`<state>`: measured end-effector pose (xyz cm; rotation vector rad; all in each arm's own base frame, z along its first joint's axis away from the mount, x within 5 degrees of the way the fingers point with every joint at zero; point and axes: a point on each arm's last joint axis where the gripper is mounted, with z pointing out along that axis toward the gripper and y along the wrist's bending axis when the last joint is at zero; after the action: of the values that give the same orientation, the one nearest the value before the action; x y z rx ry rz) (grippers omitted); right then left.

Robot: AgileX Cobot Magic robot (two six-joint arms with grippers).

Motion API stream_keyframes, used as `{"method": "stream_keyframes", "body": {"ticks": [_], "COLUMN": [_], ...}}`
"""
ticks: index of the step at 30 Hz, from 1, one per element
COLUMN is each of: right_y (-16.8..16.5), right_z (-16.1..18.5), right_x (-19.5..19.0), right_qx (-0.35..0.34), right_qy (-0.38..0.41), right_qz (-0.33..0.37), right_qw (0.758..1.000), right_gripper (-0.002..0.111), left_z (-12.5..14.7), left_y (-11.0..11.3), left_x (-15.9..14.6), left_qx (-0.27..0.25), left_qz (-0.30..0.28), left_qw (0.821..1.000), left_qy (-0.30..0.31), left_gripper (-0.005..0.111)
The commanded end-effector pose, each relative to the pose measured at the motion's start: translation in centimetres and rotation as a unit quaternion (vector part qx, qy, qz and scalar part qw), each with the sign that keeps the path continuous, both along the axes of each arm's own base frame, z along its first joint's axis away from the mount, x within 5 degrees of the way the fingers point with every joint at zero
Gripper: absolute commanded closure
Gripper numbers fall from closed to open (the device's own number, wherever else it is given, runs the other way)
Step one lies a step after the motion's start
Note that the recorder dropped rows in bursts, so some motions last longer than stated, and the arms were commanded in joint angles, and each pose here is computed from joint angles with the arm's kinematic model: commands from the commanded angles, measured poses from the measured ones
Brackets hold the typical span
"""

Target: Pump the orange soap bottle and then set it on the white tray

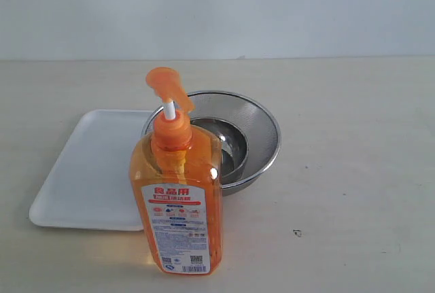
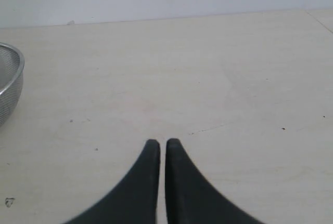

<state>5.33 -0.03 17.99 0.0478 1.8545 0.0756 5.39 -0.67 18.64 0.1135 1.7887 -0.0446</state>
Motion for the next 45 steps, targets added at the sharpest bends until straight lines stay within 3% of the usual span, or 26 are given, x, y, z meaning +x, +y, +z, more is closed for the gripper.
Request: {"method": "stream_keyframes", "body": {"ticks": [1,7,10,15,17,19,21,22,26,33,36,39,41,43,45], "right_y": [0.0,0.0,-0.2,-0.6,-0.3,0.4,0.6,0.5,0.4,1.5,2.5,4.4,6.0,7.7,8.4], "right_z": [0.2,0.3,0.6,0.8,1.5,3.1,5.0,5.7,7.6,13.5,15.6,16.4,16.4,15.8,14.7], "right_x": [0.0,0.0,0.1,0.1,0.3,0.3,0.0,-0.3,-1.2,-1.1,0.9,3.7,4.7,5.3,6.5], "right_qx": [0.001,-0.013,-0.102,-0.282,-0.297,-0.219,-0.066,0.017,0.183,0.127,0.109,0.103,0.09,0.064,0.099], "right_qy": [-0.009,-0.017,-0.038,-0.042,-0.086,-0.176,-0.278,-0.316,-0.406,-0.422,-0.378,-0.312,-0.306,-0.303,-0.244], "right_qz": [0.0,0.002,0.011,0.037,0.045,0.046,0.032,0.027,0.05,0.104,0.146,0.233,0.325,0.436,0.485], "right_qw": [1.0,1.0,0.994,0.958,0.95,0.959,0.958,0.948,0.894,0.891,0.908,0.915,0.89,0.845,0.834], "right_gripper": [0.108,0.108,0.108,0.108,0.108,0.108,0.108,0.108,0.108,0.108,0.108,0.108,0.108,0.108,0.108], "left_z": [-0.1,-0.1,-0.1,-0.1,-0.1,-0.1,-0.1,-0.1,-0.1,-0.1,-0.1,-0.1,-0.1,-0.1,-0.1], "left_y": [0.0,0.0,0.0,0.0,0.0,0.0,0.0,0.0,0.0,0.0,0.0,0.0,0.0,0.0,0.0], "left_x": [0.0,0.0,0.0,0.0,0.0,0.0,0.0,0.0,0.0,0.0,0.0,0.0,0.0,0.0,0.0], "left_qx": [0.004,0.004,0.004,0.004,0.004,0.004,0.004,0.004,0.004,0.004,0.004,0.004,0.004,0.004,0.004], "left_qz": [0.002,0.002,0.002,0.002,0.002,0.002,0.002,0.002,0.002,0.002,0.002,0.002,0.002,0.002,0.002], "left_qw": [1.0,1.0,1.0,1.0,1.0,1.0,1.0,1.0,1.0,1.0,1.0,1.0,1.0,1.0,1.0], "left_qy": [-0.003,-0.003,-0.003,-0.003,-0.003,-0.003,-0.003,-0.003,-0.003,-0.003,-0.003,-0.003,-0.003,-0.003,-0.003], "left_gripper": [0.102,0.102,0.102,0.102,0.102,0.102,0.102,0.102,0.102,0.102,0.102,0.102,0.102,0.102,0.102]}}
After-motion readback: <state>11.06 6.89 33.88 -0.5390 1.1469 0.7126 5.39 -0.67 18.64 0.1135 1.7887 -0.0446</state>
